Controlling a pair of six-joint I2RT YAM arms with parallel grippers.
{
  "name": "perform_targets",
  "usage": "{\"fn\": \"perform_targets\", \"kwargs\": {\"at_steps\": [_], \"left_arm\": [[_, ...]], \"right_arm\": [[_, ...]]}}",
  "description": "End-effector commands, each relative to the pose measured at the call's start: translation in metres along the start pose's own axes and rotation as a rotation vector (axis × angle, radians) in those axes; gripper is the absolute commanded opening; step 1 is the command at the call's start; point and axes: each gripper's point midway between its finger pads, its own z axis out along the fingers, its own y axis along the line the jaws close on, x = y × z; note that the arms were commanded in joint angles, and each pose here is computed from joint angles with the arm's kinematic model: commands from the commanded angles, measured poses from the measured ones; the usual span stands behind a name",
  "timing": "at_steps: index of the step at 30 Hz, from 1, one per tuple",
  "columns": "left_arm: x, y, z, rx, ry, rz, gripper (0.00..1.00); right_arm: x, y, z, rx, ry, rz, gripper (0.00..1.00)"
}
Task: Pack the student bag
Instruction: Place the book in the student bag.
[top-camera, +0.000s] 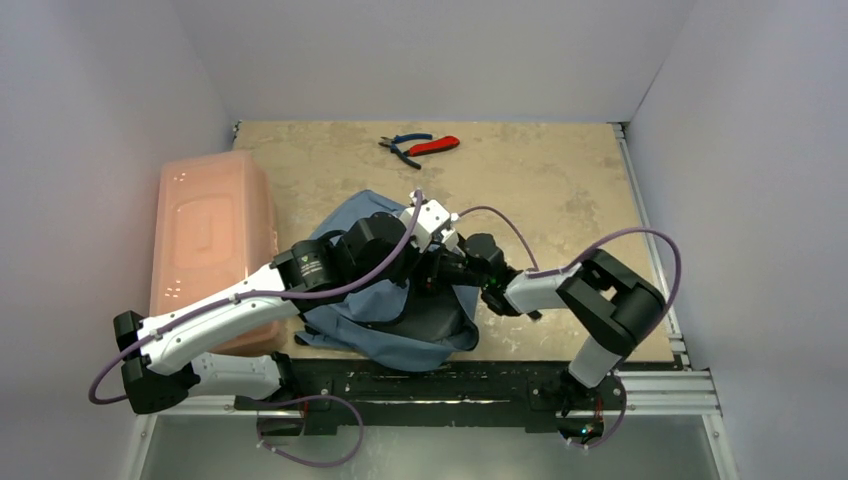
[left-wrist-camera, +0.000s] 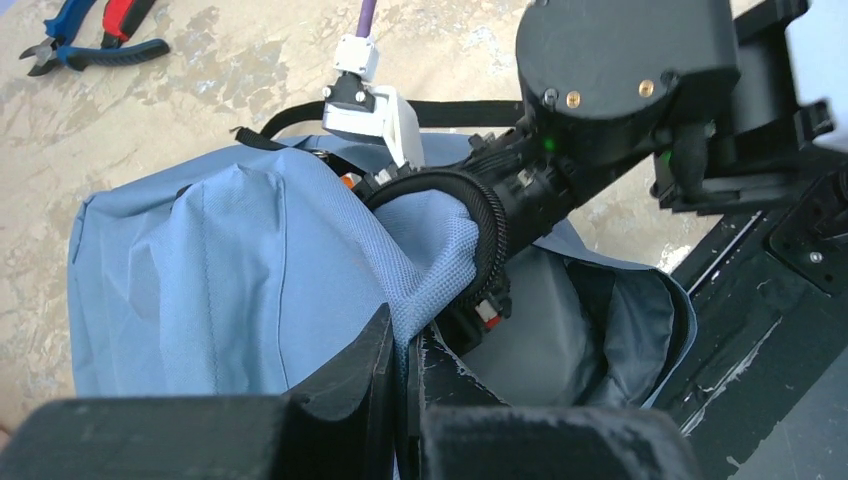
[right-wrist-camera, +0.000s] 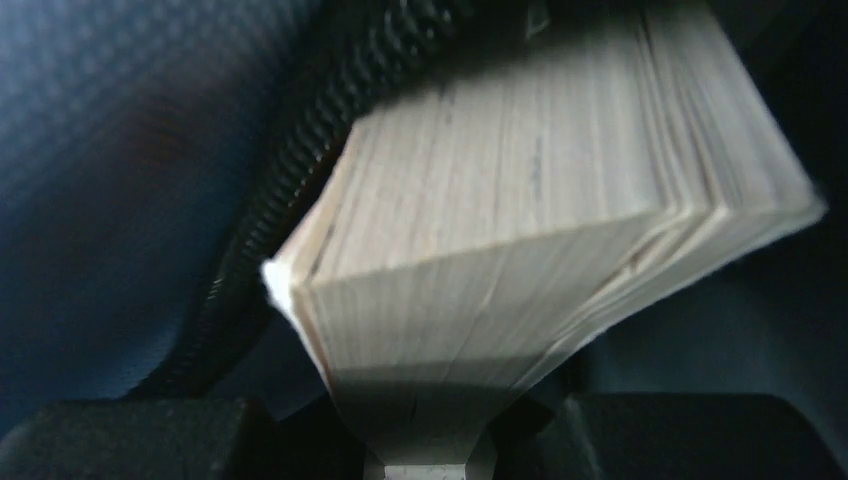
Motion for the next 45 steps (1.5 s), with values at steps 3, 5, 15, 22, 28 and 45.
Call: {"fn": "perform_targets", "kwargs": {"at_steps": [3,5,15,22,28,45], "left_arm": [[-0.036,0.016,-0.018,-0.023,-0.152,-0.05,0.0],[-0.034,0.021,-0.025,-0.035,-0.165,-0.041,0.0],[-0.047,0.012,-0.05,0.072,-0.254,0.013,0.0],[-0.043,0.005,-0.041,0.092,-0.228,-0.038,0.0],[-0.034,0.013,-0.032,0.034,-0.211,-0.063,0.0],[-0.026,0.0,-0.004,0.062,-0.168,-0.101,0.0]], "right_arm": [[-0.031,0.094,0.017,-0.364,-0.222,-0.31,0.0],[-0.036,0.091,0.023,-0.328,-0.246,-0.322,0.0],[-0.059,0.085,0.066,-0.352,-0.307,-0.329,0.03],[-0.092,0.046,0.092,-0.163,-0.407,-0.29,0.4],[-0.077,0.005,0.059,0.123,-0.33,-0.366,0.74],[-0.027,-0.019,-0.001,0.188,-0.178,-0.469,0.84]]}}
